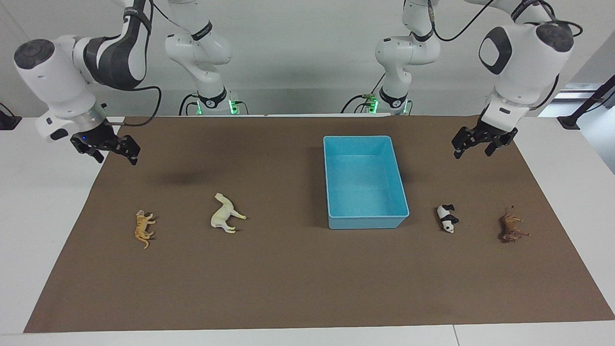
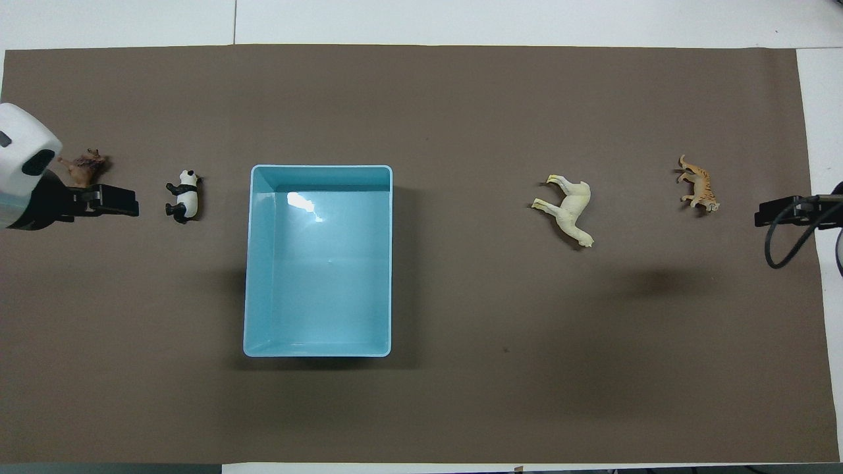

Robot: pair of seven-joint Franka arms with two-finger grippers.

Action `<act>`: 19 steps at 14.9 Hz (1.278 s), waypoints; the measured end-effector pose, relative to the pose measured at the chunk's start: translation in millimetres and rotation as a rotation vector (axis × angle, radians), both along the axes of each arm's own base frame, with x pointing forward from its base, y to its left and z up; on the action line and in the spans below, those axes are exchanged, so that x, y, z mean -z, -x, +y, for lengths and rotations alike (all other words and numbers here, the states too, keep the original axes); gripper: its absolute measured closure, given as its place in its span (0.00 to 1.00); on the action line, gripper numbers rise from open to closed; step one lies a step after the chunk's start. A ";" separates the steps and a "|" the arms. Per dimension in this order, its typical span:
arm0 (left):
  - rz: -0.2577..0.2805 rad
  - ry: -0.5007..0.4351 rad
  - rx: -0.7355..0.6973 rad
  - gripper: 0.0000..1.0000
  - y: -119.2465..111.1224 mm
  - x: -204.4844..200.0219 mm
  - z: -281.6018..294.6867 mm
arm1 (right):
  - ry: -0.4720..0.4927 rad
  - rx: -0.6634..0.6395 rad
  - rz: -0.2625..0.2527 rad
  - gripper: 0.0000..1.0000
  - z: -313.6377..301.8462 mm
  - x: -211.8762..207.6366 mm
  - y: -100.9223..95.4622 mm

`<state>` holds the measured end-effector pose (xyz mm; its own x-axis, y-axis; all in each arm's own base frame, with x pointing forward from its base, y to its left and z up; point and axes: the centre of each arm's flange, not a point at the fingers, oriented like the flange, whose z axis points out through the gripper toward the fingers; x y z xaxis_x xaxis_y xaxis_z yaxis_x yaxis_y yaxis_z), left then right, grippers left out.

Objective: Put all toys into storage box
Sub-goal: 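Grasp the panda with the left gripper while the right gripper reaches the tiger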

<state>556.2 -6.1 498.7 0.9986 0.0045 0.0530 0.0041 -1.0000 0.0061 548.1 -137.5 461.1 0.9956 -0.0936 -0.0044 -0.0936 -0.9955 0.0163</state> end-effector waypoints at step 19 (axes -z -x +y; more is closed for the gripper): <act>-0.032 -0.010 -0.018 0.00 -27.6 179.8 15.3 | 0.030 -0.142 -0.101 0.00 4.6 148.8 -67.8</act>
<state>583.8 9.3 318.9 0.9961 0.0216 0.0856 0.0220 -0.9998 -0.0031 615.9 -132.9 312.2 0.9941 0.0489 0.0970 0.0448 -0.9980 0.0437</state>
